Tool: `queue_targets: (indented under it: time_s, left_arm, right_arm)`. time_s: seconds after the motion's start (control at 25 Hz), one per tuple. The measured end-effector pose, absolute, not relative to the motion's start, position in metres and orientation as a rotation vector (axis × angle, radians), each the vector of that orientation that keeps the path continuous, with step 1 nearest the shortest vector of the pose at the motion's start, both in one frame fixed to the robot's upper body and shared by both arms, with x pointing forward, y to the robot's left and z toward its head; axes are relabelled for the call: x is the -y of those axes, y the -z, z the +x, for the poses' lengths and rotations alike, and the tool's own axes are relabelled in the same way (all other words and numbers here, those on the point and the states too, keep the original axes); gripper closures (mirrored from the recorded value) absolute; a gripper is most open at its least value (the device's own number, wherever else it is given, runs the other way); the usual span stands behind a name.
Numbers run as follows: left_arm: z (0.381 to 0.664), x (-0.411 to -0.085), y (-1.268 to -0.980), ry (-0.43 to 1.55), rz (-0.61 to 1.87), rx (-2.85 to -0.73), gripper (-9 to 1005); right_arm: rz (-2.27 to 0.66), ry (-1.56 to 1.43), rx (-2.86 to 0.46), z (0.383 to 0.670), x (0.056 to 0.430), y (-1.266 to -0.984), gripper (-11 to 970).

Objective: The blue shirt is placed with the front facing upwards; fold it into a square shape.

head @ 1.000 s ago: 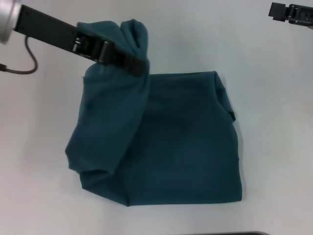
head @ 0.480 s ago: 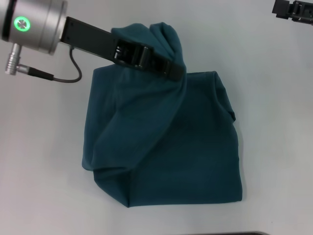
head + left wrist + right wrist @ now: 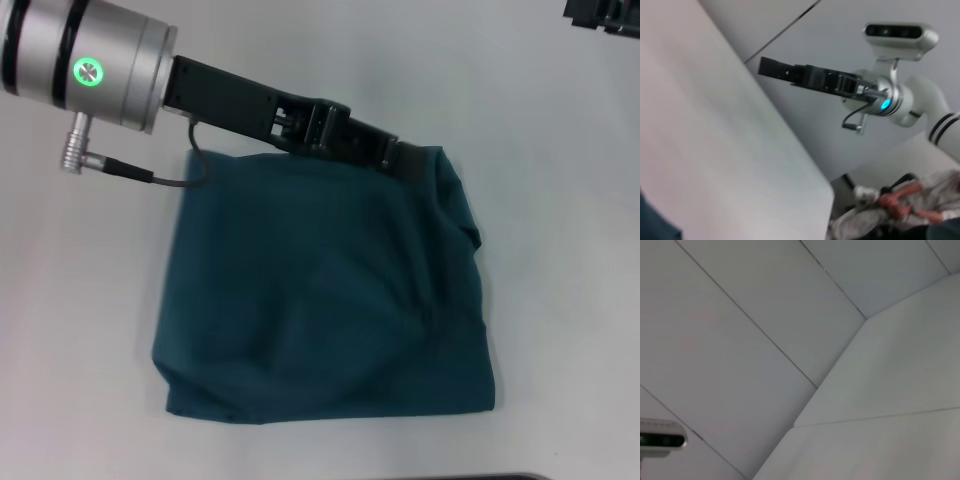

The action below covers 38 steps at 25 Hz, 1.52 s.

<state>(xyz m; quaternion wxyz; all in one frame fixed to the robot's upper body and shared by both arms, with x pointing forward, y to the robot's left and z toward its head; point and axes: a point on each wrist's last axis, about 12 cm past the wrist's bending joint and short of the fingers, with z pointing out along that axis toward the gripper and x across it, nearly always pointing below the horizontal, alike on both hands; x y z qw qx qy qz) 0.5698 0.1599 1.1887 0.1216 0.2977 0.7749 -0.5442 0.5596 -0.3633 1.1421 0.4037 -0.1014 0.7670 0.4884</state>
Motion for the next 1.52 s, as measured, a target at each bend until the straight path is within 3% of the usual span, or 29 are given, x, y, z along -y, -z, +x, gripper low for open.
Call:
queue_targets:
  time_s: [0.04, 0.48, 0.68, 0.76, 1.08, 1.52]
  left_arm:
    - [0.57, -0.16, -1.187, 1.605, 0.858, -2.251, 960]
    - [0.571, -0.181, -1.183, 1.551, 0.79, -2.181, 549]
    - [0.572, -0.211, -1.183, 1.508, 0.68, -2.102, 316]
    - [0.572, -0.224, -1.181, 1.489, 0.627, -2.056, 93]
    - [0.558, -0.261, -1.168, 1.419, 0.511, -1.891, 54]
    - [0.554, -0.272, -1.153, 1.303, 0.525, -1.861, 41]
  right_arm:
    - [-0.255, -1.231, -1.935, 0.56, 0.364, -1.143, 238]
    - [-0.256, -1.233, -1.96, 0.56, 0.363, -1.143, 248]
    - [-0.278, -1.267, -2.04, 0.549, 0.363, -1.137, 252]
    - [-0.289, -1.303, -2.09, 0.54, 0.362, -1.132, 254]
    - [-0.203, -1.413, -2.265, 0.507, 0.367, -1.11, 260]
    - [-0.132, -1.588, -2.396, 0.485, 0.333, -1.072, 270]
